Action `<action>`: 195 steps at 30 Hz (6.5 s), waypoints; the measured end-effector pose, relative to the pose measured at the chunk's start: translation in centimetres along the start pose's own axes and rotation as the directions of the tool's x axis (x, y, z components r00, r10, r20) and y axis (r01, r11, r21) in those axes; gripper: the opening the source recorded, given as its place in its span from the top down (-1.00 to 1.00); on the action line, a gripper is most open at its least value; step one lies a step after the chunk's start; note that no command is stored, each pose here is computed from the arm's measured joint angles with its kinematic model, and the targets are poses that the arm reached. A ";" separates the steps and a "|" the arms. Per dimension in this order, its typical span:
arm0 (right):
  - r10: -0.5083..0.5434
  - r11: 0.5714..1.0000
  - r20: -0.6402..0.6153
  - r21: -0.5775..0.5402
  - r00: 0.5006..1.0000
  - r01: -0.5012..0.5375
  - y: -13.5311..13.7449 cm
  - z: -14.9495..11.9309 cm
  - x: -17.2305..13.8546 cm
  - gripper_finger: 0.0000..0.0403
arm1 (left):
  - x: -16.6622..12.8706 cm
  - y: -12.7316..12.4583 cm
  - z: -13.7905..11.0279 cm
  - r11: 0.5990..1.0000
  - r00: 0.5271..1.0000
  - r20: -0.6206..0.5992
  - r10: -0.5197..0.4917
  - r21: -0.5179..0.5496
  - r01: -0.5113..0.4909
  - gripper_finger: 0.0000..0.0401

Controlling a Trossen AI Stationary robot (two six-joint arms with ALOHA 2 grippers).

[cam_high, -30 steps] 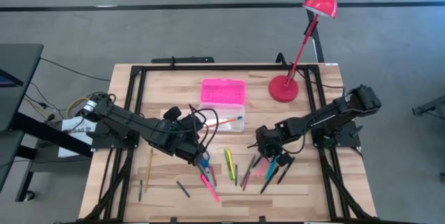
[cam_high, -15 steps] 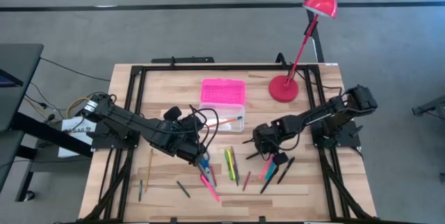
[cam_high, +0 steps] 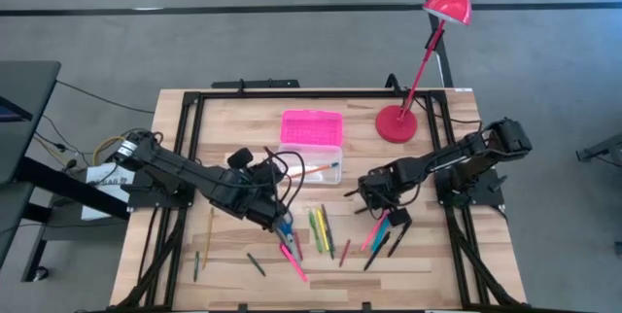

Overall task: Pick & place school supplies into a supply box
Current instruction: Put the black pen into the pink supply box, then put the yellow pencil into the pink supply box

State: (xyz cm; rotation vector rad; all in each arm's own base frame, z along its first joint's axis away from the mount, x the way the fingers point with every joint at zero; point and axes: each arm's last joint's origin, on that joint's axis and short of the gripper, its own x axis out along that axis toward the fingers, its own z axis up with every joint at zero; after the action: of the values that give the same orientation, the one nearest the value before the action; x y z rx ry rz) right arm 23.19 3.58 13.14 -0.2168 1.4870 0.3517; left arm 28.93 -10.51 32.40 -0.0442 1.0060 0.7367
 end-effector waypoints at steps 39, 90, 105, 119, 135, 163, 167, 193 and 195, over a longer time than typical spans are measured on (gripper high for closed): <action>-0.207 0.958 0.248 0.248 0.947 0.145 -10.4 9.9 -10.3 0.98 | 4.5 -0.1 -9.1 0.956 0.941 -0.168 0.293 0.036 -0.291 0.57; -0.284 0.957 0.580 0.218 0.764 0.190 -7.8 6.1 -25.1 0.54 | 2.0 -3.2 -19.8 0.753 0.746 -0.662 0.075 -0.453 -0.478 0.21; -0.310 0.949 0.645 0.253 0.698 0.188 -6.4 4.2 -27.6 0.54 | 6.0 -2.6 -21.8 0.734 0.783 -0.618 0.070 -0.500 -0.460 0.09; -0.309 0.947 0.644 0.280 0.700 0.160 -6.4 4.2 -27.6 0.54 | 7.9 -1.7 -23.2 0.734 0.817 -0.572 -0.078 -0.587 -0.341 0.09; -0.295 0.946 0.607 0.292 0.738 0.137 -6.3 3.9 -27.2 0.54 | 8.2 1.7 -23.5 0.692 0.825 -0.478 -0.301 -0.705 -0.155 0.09; -0.290 0.944 0.601 0.309 0.745 0.118 -6.2 3.8 -27.1 0.54 | 8.3 1.4 -23.3 0.775 0.808 -0.480 -0.341 -0.630 -0.047 0.39; -0.285 0.946 0.603 0.300 0.745 0.118 -6.0 4.0 -27.1 0.54 | 8.4 1.4 -23.2 0.777 0.809 -0.479 -0.341 -0.628 -0.045 0.47; -0.268 0.953 0.639 0.284 0.721 0.102 -4.9 4.8 -27.2 0.54 | 10.6 1.6 -19.9 0.746 0.891 -0.307 -0.334 -0.664 0.050 0.92; -0.269 0.953 0.644 0.283 0.716 0.103 -4.9 4.8 -27.3 0.54 | 11.0 1.5 -19.1 0.734 0.910 -0.236 -0.340 -0.672 0.100 0.92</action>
State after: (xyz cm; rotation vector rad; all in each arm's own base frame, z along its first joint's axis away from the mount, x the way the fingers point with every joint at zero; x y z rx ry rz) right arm 28.21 -1.90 40.26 -0.0378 0.7491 0.0662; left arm 17.21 -10.27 13.62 -0.9263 1.0066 0.8404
